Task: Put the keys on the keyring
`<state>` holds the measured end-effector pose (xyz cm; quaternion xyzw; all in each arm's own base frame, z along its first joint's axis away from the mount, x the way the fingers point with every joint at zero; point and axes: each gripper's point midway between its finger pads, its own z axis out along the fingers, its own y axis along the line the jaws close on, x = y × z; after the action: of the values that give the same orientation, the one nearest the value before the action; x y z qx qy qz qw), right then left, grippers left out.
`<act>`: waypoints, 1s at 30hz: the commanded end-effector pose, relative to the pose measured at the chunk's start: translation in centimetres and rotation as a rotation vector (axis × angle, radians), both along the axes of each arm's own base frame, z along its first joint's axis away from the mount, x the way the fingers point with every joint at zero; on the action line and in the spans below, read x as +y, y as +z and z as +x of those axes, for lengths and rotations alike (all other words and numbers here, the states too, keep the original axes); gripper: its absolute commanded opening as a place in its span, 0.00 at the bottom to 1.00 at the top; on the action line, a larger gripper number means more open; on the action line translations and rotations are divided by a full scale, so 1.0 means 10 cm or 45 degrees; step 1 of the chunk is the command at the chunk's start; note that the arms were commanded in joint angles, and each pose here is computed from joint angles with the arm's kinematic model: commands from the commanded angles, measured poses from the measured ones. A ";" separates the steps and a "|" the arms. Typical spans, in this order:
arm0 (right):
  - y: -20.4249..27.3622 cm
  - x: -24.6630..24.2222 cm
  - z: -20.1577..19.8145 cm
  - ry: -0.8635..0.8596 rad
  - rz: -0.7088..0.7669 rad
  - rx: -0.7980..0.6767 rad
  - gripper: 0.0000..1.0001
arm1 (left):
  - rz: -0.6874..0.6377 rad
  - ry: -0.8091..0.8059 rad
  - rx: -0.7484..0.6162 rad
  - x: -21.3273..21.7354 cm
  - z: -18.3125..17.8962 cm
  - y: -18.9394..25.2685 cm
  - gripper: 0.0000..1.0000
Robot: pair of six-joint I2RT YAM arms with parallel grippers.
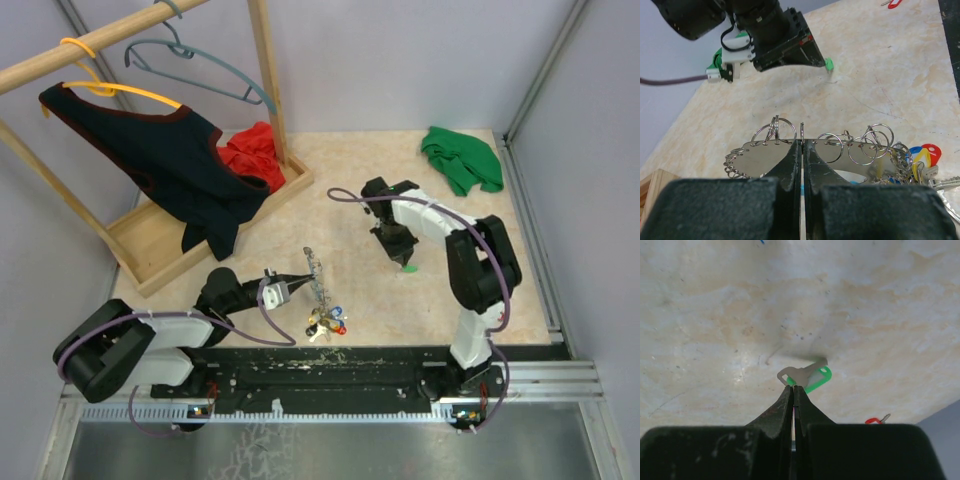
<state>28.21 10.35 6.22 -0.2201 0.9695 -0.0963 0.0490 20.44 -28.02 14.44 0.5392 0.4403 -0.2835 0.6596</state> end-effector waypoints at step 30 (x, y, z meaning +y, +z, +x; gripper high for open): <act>0.32 0.81 0.55 0.091 0.401 -0.539 0.39 | -0.061 -0.033 -0.022 -0.04 -0.03 0.19 0.00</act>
<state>32.50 16.86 6.64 -0.2656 0.9444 -0.0270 0.1921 20.26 -28.06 14.47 0.5358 0.4441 -0.2917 0.6562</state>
